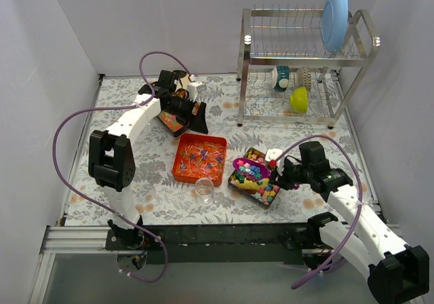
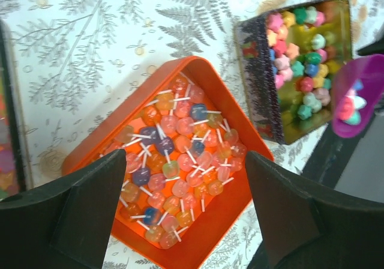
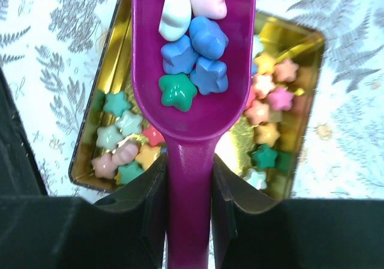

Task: Pack the candies
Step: Place the fake candies in the packing bottle.

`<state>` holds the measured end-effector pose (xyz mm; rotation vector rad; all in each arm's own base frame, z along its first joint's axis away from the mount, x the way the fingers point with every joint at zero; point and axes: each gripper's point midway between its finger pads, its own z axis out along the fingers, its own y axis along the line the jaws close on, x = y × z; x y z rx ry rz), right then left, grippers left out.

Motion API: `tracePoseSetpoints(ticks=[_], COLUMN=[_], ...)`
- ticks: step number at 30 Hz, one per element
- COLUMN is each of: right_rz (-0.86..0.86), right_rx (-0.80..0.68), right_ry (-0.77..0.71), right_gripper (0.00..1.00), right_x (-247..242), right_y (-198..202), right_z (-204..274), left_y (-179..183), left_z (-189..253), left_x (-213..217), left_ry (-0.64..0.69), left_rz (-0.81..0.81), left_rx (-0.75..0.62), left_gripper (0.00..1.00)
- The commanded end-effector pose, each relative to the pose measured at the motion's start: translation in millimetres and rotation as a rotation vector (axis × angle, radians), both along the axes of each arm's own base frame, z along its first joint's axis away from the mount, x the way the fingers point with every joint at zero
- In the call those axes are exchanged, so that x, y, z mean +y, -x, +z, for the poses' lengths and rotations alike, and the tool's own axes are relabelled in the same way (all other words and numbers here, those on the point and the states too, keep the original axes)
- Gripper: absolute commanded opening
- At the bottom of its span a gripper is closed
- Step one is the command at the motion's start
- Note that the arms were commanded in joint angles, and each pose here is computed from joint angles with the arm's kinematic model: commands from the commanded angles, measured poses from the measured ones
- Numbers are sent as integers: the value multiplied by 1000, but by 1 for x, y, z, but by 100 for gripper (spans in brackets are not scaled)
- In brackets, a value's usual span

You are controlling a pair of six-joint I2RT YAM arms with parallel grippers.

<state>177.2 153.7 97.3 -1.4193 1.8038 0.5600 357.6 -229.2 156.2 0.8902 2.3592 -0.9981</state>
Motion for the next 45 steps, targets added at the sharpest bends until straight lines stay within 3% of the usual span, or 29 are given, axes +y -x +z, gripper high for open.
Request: tracePoseSetpoints(ticks=[1, 6, 9, 11, 13, 20, 26, 45], right_rz=[-29, 72, 134, 179, 212, 419, 533, 664], right_rx=[-131, -160, -140, -117, -133, -87, -84, -151], right_ry=[-110, -130, -92, -55, -39, 115, 273, 558], right_gripper=[1, 1, 1, 1, 1, 1, 1, 1], right_x=[14, 29, 31, 31, 34, 50, 63, 93], right_y=[-26, -34, -34, -30, -33, -10, -3, -12], right_z=[49, 103, 112, 108, 117, 121, 118, 105], left_y=[-21, -31, -27, -26, -19, 0, 10, 45], left_z=[24, 16, 16, 26, 30, 33, 27, 24], left_x=[19, 53, 78, 100, 116, 183, 206, 221], left_ry=[-53, -168, -191, -171, -156, -126, -205, -123], left_rz=[112, 299, 407, 485, 584, 810, 873, 963], left_rx=[-129, -160, -144, -151, -114, -65, -143, -208], left_gripper=[80, 86, 87, 89, 98, 98, 98, 98])
